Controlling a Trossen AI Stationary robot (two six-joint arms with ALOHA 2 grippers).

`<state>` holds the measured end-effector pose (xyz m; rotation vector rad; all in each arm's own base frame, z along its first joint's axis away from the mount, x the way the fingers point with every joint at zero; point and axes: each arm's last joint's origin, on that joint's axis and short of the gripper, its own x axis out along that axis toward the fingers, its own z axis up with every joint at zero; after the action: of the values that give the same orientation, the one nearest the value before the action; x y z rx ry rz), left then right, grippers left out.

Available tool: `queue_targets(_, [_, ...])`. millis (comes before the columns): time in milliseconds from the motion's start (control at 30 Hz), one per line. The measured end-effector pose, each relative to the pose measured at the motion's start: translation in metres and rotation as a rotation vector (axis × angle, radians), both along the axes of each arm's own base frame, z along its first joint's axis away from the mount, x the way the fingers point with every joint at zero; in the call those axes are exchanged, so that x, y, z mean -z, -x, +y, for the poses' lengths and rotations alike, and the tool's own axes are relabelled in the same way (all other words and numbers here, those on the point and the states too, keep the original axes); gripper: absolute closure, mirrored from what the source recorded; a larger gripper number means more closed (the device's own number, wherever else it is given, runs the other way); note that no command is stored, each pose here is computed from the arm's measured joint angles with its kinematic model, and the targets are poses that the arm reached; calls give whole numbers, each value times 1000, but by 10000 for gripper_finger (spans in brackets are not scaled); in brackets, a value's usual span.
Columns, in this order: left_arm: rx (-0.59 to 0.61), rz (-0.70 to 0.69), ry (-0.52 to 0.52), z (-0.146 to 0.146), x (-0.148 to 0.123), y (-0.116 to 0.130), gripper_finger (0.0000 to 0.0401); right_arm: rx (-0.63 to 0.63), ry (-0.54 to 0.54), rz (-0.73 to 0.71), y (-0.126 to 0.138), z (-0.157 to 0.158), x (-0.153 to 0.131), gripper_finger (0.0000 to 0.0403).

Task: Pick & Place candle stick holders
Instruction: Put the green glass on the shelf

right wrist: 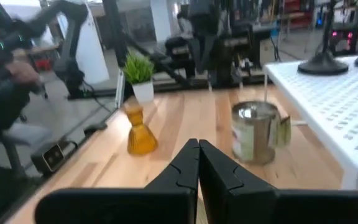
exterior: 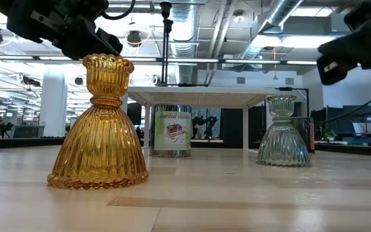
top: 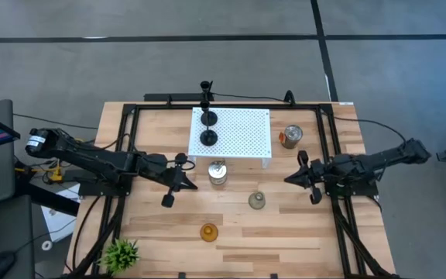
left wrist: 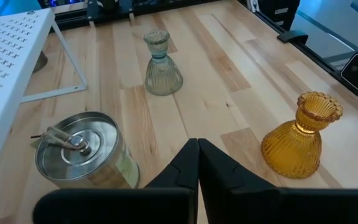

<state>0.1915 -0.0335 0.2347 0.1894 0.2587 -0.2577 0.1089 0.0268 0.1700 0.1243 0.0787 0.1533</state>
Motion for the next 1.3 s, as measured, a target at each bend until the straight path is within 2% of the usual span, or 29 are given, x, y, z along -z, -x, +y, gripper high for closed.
queue_targets(233, [0, -4, 2, 0, 0, 0, 387, 57, -17, 96, -11, 7, 1, 403])
queue_targets(367, [-1, -6, 4, 0, -1, 0, 388, 71, -4, 140, -21, 15, -10, 403])
queue_targets(633, [-1, -10, 2, 0, -1, 0, 391, 16, 160, 249, -53, 37, -26, 403])
queue_targets(767, [-1, -11, 2, 0, -1, 0, 391, 11, 196, 318, -73, 47, -27, 403])
queue_targets(967, [-1, -16, 3, 0, -2, 0, 391, 8, 276, 499, -98, 58, -30, 402])
queue_targets(1100, [-1, -16, 4, 0, -2, 0, 391, 21, 288, 619, -111, 64, -36, 388])
queue_targets(1300, [-1, -16, 5, 0, -2, 0, 391, -3, 312, 733, -127, 72, -40, 334])
